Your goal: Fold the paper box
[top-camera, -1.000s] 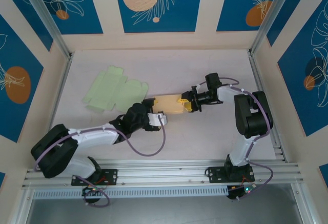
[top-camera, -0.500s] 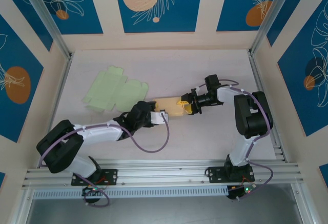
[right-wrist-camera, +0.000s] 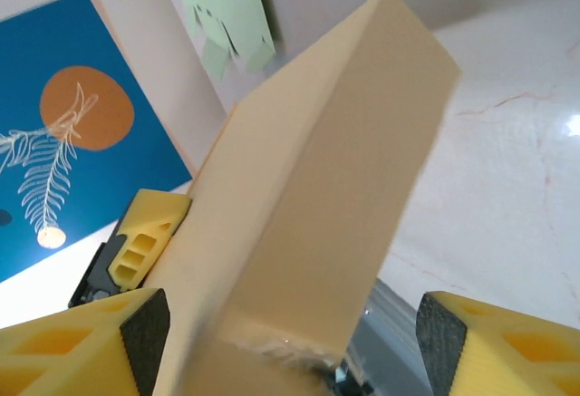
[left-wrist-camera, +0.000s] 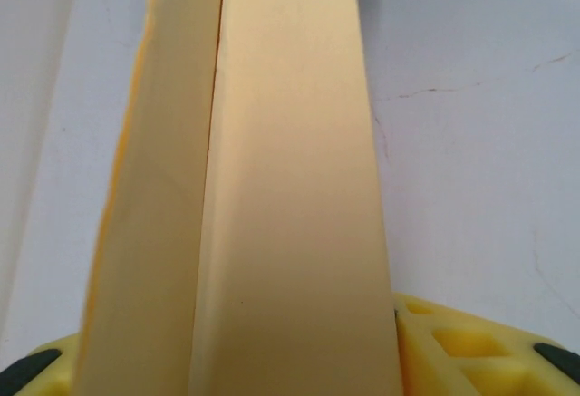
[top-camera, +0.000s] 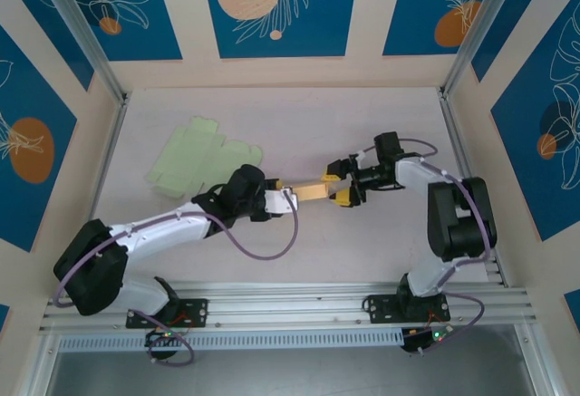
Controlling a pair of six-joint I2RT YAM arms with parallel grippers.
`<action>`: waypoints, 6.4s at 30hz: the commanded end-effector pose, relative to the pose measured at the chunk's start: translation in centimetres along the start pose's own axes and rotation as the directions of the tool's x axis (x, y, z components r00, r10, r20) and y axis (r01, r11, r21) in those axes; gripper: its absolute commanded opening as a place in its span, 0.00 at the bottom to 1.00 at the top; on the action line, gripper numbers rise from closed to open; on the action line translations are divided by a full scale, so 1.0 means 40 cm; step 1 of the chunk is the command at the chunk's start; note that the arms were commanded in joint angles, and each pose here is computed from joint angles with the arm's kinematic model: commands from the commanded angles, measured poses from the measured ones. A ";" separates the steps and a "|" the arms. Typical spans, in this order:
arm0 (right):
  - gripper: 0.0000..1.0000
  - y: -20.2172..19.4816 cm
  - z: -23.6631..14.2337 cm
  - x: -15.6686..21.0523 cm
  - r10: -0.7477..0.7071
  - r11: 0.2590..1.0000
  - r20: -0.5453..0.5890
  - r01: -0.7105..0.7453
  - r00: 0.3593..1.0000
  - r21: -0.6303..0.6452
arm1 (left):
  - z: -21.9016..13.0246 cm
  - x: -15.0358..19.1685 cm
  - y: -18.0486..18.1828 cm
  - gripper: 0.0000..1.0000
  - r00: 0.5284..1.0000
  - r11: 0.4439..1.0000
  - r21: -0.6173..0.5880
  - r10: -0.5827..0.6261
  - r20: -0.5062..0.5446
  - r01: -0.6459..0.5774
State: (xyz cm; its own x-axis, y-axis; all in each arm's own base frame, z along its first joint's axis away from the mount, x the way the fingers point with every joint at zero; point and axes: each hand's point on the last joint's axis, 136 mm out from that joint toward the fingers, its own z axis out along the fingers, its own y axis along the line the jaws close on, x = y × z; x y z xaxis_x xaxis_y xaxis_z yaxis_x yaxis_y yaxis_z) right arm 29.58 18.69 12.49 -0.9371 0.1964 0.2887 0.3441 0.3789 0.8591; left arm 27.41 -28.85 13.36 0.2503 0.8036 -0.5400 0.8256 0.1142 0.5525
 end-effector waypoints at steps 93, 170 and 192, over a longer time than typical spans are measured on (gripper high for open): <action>0.11 0.043 0.014 -0.014 -0.693 0.517 -0.002 0.498 0.721 0.696 | 0.116 0.045 0.029 0.68 0.947 0.885 0.355 -0.321 -0.003 0.301; 0.10 0.046 0.032 -0.007 -0.729 0.475 -0.031 0.538 0.684 0.697 | -0.020 -0.006 0.101 0.07 0.401 0.401 0.035 -0.900 -0.170 0.915; 0.09 0.040 0.050 -0.005 -0.732 0.458 -0.052 0.548 0.679 0.700 | -0.016 -0.015 0.041 0.16 0.255 0.234 0.123 -0.947 -0.194 0.964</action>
State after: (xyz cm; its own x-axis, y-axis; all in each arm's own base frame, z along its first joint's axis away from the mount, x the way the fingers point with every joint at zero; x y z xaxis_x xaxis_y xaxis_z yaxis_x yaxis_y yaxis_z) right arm 31.40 19.46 13.62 -0.8882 -0.1498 -0.4344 -0.2647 0.9395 0.2174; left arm 29.06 -27.29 13.90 -0.8163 0.2334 -0.5284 0.4755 0.7909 -0.3853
